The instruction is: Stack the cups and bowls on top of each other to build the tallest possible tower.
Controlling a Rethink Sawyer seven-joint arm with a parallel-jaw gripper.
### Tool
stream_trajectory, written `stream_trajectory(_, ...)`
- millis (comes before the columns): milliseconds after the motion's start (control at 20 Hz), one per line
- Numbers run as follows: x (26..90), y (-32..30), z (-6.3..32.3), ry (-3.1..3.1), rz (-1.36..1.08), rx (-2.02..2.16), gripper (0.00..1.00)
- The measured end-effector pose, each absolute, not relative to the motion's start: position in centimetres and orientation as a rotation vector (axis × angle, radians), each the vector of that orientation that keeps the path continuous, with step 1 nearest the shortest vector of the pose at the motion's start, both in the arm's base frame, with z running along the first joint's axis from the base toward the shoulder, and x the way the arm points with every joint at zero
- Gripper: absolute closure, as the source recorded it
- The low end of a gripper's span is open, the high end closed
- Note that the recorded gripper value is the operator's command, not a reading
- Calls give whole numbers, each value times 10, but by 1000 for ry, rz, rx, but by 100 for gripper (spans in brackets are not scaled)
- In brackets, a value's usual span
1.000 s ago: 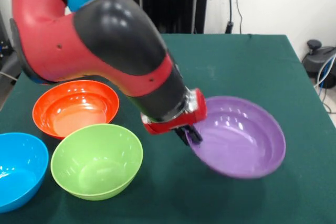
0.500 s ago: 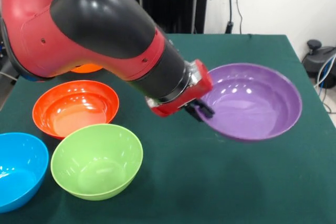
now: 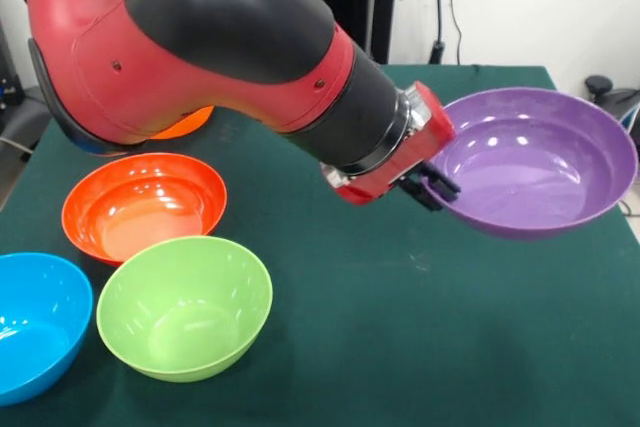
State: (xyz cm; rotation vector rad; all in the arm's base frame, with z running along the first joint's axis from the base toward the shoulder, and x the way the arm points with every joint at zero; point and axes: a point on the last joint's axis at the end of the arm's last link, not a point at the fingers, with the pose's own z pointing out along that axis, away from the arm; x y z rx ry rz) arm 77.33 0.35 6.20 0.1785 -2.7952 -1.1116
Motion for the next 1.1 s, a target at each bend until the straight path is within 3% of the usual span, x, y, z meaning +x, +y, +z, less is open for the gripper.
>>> stream_trajectory(1100, 767, 7, 65, -2818, -1086, 264, 100)
